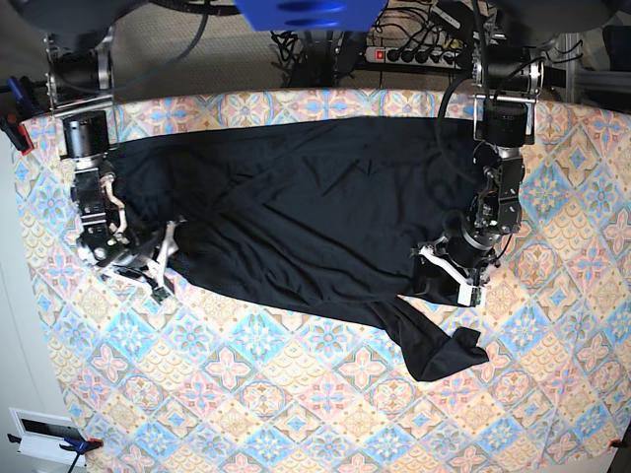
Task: Layout the t-shirt on the table in an organized manner, then fold the t-shirt properly
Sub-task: 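Grasp the shirt's side edge with the right gripper and pull it straight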
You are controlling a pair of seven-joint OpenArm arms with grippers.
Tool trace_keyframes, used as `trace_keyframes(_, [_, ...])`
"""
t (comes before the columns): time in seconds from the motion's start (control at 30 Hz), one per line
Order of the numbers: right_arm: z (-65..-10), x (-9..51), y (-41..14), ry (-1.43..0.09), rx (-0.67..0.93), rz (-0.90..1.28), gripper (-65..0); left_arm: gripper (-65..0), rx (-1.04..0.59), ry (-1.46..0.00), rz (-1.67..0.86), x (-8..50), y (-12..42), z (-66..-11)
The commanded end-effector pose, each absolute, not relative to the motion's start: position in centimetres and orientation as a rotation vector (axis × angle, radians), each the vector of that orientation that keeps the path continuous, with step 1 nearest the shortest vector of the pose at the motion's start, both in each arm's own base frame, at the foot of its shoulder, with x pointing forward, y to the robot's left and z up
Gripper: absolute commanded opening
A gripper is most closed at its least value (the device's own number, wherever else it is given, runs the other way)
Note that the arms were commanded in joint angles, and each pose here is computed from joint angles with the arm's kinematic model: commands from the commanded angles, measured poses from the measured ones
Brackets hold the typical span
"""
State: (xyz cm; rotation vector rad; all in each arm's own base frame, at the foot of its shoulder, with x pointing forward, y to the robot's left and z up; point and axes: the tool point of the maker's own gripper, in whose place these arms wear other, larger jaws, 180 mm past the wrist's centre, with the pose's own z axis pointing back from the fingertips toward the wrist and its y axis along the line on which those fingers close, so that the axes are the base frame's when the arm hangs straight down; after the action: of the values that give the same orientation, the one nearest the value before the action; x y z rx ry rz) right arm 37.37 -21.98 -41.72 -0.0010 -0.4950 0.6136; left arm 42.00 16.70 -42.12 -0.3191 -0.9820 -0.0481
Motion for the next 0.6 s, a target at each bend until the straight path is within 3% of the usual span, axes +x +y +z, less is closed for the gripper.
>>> trace_keyframes(0.0, [-40.7,38.4,-22.6,-0.526,-0.006,0.609,-38.7,-29.8,-0.319,-1.026,-0.054,43.1,17.0,-40.5])
trace_keyframes(0.4, [-35.4,42.9,-22.1,-0.655,-0.046,0.626,-38.7,-29.8,-0.314,-1.023,-0.058,43.0,17.1,-40.6])
trace_keyframes(0.57, [-37.0,42.5,-23.3,-0.604,-0.037,0.587,-38.7,-29.8,-0.312,-1.022,-0.06,43.0,17.1,-40.6])
